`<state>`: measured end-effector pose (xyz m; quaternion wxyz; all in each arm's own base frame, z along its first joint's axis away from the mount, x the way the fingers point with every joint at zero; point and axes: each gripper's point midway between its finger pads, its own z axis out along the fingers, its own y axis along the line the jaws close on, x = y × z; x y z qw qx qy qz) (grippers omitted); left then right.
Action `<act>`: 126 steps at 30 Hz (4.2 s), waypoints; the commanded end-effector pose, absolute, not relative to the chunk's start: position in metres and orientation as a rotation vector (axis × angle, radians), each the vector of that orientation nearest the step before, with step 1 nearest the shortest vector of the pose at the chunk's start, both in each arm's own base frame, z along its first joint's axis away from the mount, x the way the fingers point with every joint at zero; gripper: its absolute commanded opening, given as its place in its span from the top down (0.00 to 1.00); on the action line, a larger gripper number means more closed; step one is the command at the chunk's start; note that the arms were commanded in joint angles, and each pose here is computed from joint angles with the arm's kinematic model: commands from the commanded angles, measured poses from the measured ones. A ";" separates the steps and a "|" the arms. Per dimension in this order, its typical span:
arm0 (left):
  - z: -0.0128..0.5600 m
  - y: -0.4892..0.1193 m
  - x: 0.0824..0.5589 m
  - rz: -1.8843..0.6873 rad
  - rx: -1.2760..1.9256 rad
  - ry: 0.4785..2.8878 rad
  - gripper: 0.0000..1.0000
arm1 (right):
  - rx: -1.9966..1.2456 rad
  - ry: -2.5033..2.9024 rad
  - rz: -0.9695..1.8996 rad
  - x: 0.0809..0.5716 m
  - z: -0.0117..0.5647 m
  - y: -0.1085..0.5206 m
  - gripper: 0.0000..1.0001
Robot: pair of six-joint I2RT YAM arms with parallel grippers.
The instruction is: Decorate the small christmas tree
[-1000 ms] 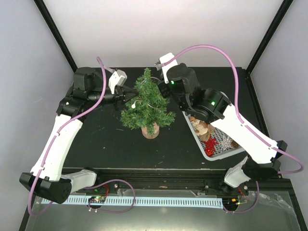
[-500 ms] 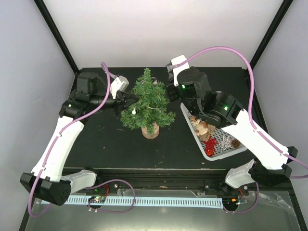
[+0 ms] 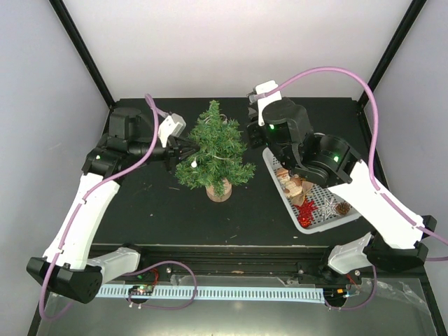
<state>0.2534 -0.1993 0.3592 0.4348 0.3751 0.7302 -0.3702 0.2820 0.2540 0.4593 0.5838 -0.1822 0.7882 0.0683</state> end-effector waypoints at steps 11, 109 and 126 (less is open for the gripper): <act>0.341 -0.192 0.249 -0.874 0.948 1.848 0.83 | -0.324 1.832 0.218 0.270 0.483 0.234 0.74; 0.335 -0.074 0.279 -0.530 0.477 2.316 0.38 | 0.816 2.732 0.182 0.343 0.095 0.040 0.30; 0.341 -0.074 0.269 -0.520 0.500 2.316 0.39 | 0.896 2.769 0.166 0.352 0.054 0.035 0.37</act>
